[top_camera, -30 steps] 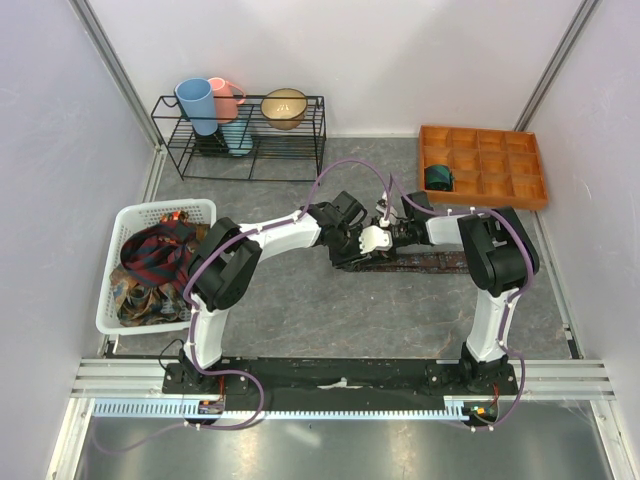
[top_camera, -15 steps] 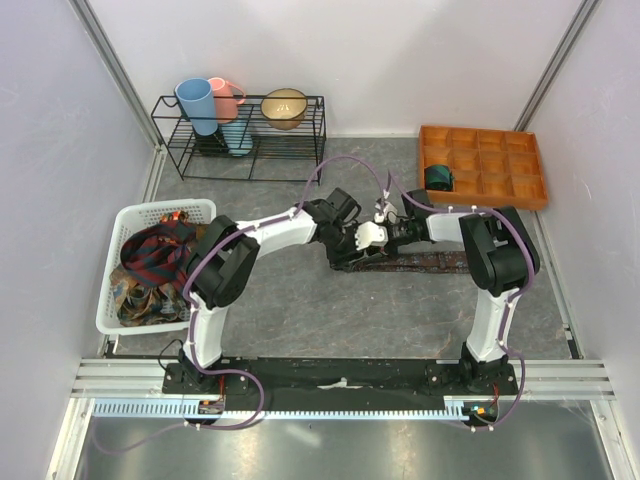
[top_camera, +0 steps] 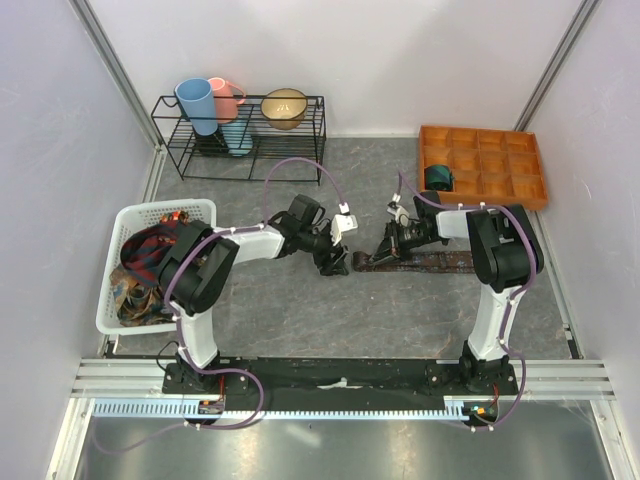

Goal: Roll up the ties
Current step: Roll the tie at the center of the board.

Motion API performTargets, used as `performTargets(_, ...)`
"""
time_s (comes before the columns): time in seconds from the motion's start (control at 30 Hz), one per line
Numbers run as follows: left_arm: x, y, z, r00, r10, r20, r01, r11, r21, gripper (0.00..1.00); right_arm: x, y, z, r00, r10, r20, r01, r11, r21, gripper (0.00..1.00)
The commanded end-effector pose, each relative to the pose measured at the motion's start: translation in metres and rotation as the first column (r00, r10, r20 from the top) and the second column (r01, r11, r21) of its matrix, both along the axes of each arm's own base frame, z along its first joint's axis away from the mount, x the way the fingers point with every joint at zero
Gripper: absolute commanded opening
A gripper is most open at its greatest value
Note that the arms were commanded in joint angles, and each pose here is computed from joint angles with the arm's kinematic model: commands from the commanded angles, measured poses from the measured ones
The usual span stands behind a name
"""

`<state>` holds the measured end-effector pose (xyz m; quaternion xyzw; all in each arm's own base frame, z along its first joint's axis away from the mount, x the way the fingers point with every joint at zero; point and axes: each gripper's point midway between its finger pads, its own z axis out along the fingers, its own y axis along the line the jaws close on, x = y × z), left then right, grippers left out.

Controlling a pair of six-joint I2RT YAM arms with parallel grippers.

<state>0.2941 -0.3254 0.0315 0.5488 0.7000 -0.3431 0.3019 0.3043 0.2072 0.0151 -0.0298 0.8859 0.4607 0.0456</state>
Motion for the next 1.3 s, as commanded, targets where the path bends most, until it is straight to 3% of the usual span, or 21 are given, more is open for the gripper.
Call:
performTargets(0.0,0.013,-0.034,0.033,0.999,-0.013,0.045,0.022,0.978,-0.208,0.72,-0.004,-0.038,-0.054,1.0,-0.006,0.006,0.008,0.966,-0.258,0.0)
performTargets(0.37,0.007,-0.06,0.01,0.996,-0.022,0.085,0.035,0.986,-0.16,0.71,-0.009,-0.037,-0.059,1.0,-0.001,-0.025,-0.005,0.969,-0.249,0.0)
performTargets(0.5,0.008,-0.066,-0.002,0.998,-0.025,0.062,0.031,0.995,-0.096,0.66,-0.009,-0.034,-0.061,0.999,0.001,-0.039,-0.01,0.973,-0.23,0.0)
performTargets(0.63,0.008,-0.071,-0.006,0.996,-0.056,0.072,0.059,0.997,-0.046,0.51,-0.008,-0.029,-0.059,0.999,0.003,-0.049,-0.013,0.98,-0.199,0.0)
performTargets(0.67,0.003,-0.067,-0.01,0.996,-0.068,0.06,0.069,0.997,-0.02,0.4,-0.007,-0.027,-0.057,0.999,0.004,-0.046,-0.012,0.983,-0.183,0.0)
performTargets(0.77,0.0,-0.052,-0.012,0.994,-0.078,0.081,0.073,0.996,0.055,0.25,-0.003,-0.021,-0.053,0.999,-0.012,-0.043,0.005,0.988,-0.155,0.0)
performTargets(0.83,-0.001,-0.043,-0.013,0.991,-0.093,0.096,0.083,0.991,0.101,0.19,-0.001,-0.016,-0.042,0.999,-0.007,-0.035,0.003,0.993,-0.119,0.0)
performTargets(0.93,-0.004,-0.03,-0.013,0.988,-0.11,0.106,0.091,0.981,0.169,0.11,0.003,-0.015,-0.021,1.0,-0.014,-0.013,0.013,0.998,-0.068,0.12)
performTargets(0.97,-0.003,-0.027,-0.015,0.988,-0.111,0.107,0.089,0.977,0.192,0.09,0.005,-0.015,-0.01,1.0,-0.022,0.001,0.022,0.998,-0.053,0.2)
performTargets(1.07,-0.001,-0.019,-0.018,0.987,-0.12,0.105,0.09,0.963,0.254,0.07,0.007,-0.022,0.015,0.999,-0.024,0.038,0.024,1.0,-0.01,0.33)
performTargets(1.27,0.003,-0.014,-0.022,0.986,-0.122,0.113,0.077,0.939,0.335,0.06,0.003,-0.013,0.046,0.997,0.006,0.072,-0.01,0.998,0.06,0.39)
